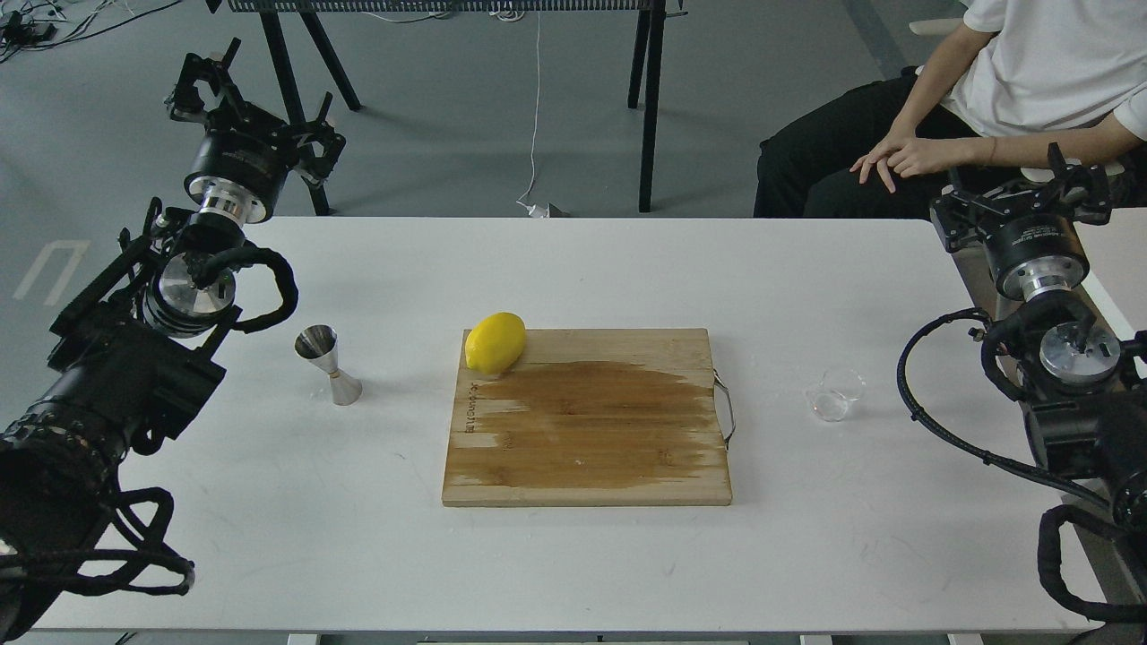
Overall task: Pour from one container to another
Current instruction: 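Reach the left gripper toward the small metal jigger, then close the left gripper around the metal jigger, then carry the jigger with the left gripper onto the cutting board center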
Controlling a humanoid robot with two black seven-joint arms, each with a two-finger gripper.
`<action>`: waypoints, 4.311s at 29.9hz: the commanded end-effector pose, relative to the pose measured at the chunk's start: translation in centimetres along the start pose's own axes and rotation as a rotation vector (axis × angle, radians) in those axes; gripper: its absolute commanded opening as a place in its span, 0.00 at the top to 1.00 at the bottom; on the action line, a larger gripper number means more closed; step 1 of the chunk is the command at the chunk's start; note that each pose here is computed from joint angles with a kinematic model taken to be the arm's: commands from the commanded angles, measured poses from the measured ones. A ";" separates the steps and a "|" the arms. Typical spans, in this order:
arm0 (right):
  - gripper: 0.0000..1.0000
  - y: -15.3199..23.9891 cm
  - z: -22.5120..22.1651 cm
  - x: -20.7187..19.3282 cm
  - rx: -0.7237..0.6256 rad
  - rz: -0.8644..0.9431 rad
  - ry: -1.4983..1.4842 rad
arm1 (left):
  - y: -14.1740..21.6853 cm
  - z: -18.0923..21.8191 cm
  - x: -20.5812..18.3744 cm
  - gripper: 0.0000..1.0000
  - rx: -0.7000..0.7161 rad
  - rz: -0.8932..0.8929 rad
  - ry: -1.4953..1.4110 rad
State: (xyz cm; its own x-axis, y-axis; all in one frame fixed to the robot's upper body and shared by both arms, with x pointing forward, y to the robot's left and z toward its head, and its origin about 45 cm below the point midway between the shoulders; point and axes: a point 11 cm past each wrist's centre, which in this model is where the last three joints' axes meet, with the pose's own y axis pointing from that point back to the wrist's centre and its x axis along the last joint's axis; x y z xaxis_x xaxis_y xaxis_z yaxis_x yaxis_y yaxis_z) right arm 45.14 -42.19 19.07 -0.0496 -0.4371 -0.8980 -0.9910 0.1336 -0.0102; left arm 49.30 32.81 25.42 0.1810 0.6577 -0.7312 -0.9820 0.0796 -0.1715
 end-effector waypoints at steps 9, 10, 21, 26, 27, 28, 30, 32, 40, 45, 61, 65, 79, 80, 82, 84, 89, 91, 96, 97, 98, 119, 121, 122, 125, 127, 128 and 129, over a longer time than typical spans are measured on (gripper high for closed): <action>0.00 -0.3 0.4 -1.4 -0.006 -0.048 -0.021 | 0.3 1.2 -0.7 0.00 0.010 -0.056 -0.020; 0.00 -0.1 0.4 -1.0 -0.005 -0.040 -0.023 | 1.1 1.6 -0.8 0.00 0.016 -0.085 -0.026; 0.00 1.4 1.8 -2.0 -0.047 -0.119 -0.042 | 10.4 2.3 -2.8 0.00 0.197 -0.289 -0.401; 0.00 1.4 1.8 -1.9 -0.051 -0.119 -0.040 | 13.6 0.7 -4.1 0.00 0.288 -0.379 -0.760; 0.00 1.4 1.8 -2.0 -0.050 -0.121 -0.040 | 14.1 0.3 -4.3 0.00 0.291 -0.390 -0.838; 0.00 1.4 1.9 -2.0 -0.052 -0.121 -0.039 | 14.7 0.1 -4.2 0.00 0.301 -0.398 -0.921; 0.00 1.4 1.8 -1.9 -0.051 -0.119 -0.038 | 15.9 -0.6 -3.9 0.00 0.319 -0.419 -1.064; 0.00 1.4 1.4 -1.9 -0.047 -0.119 -0.029 | 17.1 -1.2 -3.0 0.00 0.340 -0.424 -1.197; 0.00 1.6 -0.7 -1.6 -0.023 -0.113 0.002 | 22.0 -2.4 4.3 0.02 0.379 -0.345 -1.756; 0.00 1.6 -0.7 -1.5 -0.025 -0.111 0.005 | 24.7 -3.0 9.4 0.10 0.465 -0.392 -2.020; 0.00 2.8 -0.7 -0.6 -0.042 -0.107 0.017 | 22.5 -9.0 13.5 0.10 0.509 -0.515 -2.290; 0.00 2.8 -1.0 -0.6 -0.038 -0.107 0.023 | 21.5 -10.1 13.4 0.17 0.514 -0.541 -2.302; 0.00 3.1 -1.8 -0.2 -0.027 -0.097 0.032 | 19.5 -11.2 14.1 0.72 0.560 -0.486 -2.314; 0.00 3.1 -1.8 -0.2 -0.026 -0.097 0.033 | 19.6 -11.2 14.1 0.77 0.564 -0.490 -2.318; 0.00 3.1 -1.9 -0.2 -0.027 -0.096 0.035 | 19.8 -11.4 14.2 0.88 0.574 -0.505 -2.322; 0.00 3.1 -1.9 -0.3 -0.027 -0.098 0.035 | 19.9 -11.3 14.4 0.89 0.581 -0.502 -2.326; 0.00 3.1 -1.8 -0.2 -0.030 -0.098 0.037 | 19.2 -11.4 13.7 0.92 0.538 -0.509 -2.323; 0.00 3.1 -1.8 -0.2 -0.029 -0.096 0.036 | 18.3 -11.1 12.8 0.92 0.487 -0.517 -2.334; 0.00 3.1 -2.3 -0.2 -0.024 -0.098 0.045 | 16.0 -9.7 10.3 0.92 0.365 -0.550 -2.354; 0.00 3.1 -2.3 -0.2 -0.024 -0.098 0.045 | 15.1 -9.2 9.2 0.92 0.314 -0.563 -2.360; 0.00 3.1 -2.5 -0.3 -0.022 -0.098 0.046 | 14.2 -9.0 7.9 0.92 0.262 -0.581 -2.357; 0.00 4.0 -5.1 0.9 0.002 -0.068 0.093 | 15.8 -25.4 -8.9 0.93 0.128 -1.200 -2.047; 0.00 4.0 -5.0 0.9 0.001 -0.068 0.093 | 15.9 -26.3 -8.7 0.93 0.154 -1.199 -2.043; 0.00 4.1 -5.0 1.0 0.000 -0.065 0.094 | 16.0 -26.6 -8.3 0.93 0.174 -1.192 -2.046; 0.00 4.1 -5.0 1.0 0.000 -0.065 0.094 | 16.0 -27.6 -8.0 0.93 0.202 -1.186 -2.046; 0.00 4.2 -5.0 1.1 0.000 -0.064 0.094 | 15.8 -27.8 -7.5 0.93 0.227 -1.168 -2.061; 0.00 4.2 -5.0 1.1 0.000 -0.064 0.094 | 15.7 -27.8 -7.1 0.93 0.245 -1.152 -2.073; 0.00 4.2 -5.0 1.2 -0.001 -0.062 0.094 | 15.7 -27.8 -6.8 0.93 0.263 -1.143 -2.081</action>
State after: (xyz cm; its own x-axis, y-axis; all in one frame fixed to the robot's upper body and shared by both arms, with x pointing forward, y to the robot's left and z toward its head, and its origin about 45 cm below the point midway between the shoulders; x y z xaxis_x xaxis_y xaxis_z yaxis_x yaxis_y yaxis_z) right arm 40.37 -46.58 20.29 0.0025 -0.5263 -0.8503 -0.9925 0.1029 -0.0666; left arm 33.85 8.39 9.99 0.3130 -0.1146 0.9428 -0.5637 0.7765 0.2815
